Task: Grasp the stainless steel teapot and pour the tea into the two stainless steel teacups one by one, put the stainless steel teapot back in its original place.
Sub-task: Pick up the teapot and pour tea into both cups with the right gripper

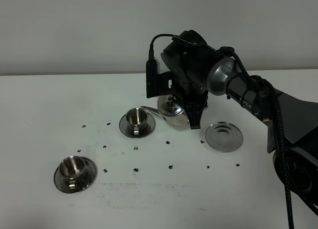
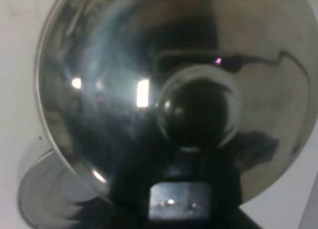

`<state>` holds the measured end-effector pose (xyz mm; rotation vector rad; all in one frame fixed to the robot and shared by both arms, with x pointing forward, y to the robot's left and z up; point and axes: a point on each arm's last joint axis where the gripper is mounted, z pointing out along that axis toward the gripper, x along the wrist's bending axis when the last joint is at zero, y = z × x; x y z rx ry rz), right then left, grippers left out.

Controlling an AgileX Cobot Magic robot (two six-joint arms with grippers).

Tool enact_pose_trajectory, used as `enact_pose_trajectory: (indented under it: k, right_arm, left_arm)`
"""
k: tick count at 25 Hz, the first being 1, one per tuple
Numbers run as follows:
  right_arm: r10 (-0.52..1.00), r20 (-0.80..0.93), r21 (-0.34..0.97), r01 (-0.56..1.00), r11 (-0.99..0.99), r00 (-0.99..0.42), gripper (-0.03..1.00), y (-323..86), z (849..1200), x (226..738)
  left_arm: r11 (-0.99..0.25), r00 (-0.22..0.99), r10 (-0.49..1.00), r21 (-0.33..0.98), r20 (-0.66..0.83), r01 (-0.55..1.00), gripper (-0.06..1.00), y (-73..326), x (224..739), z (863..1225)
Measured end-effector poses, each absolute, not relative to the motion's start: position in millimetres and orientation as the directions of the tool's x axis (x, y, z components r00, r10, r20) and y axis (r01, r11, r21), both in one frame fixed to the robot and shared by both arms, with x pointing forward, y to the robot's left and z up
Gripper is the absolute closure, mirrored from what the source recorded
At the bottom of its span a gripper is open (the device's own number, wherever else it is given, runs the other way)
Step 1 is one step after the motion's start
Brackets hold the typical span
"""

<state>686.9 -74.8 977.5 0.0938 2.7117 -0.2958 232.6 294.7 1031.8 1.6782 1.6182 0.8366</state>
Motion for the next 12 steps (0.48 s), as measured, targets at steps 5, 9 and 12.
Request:
enact_pose_trajectory:
  k: [5,9,12]
  right_arm:
    - [-0.011,-0.402,-0.225,0.087,0.971,-0.916,0.79,-67,968,685]
    - [-0.035,-0.407,-0.253,0.076,0.965,-0.913,0.79,-65,964,685]
    - [-0.036,-0.421,-0.266,0.085,0.960,-0.906,0.79,-66,965,686]
  left_arm:
    - [-0.025,0.034,0.999,0.812,0.007,0.583,0.64,295,233,1032]
    - [-0.025,0.034,0.999,0.812,0.007,0.583,0.64,295,233,1032]
    - [-0.025,0.034,0.999,0.812,0.007,0.583,0.64,295,233,1032]
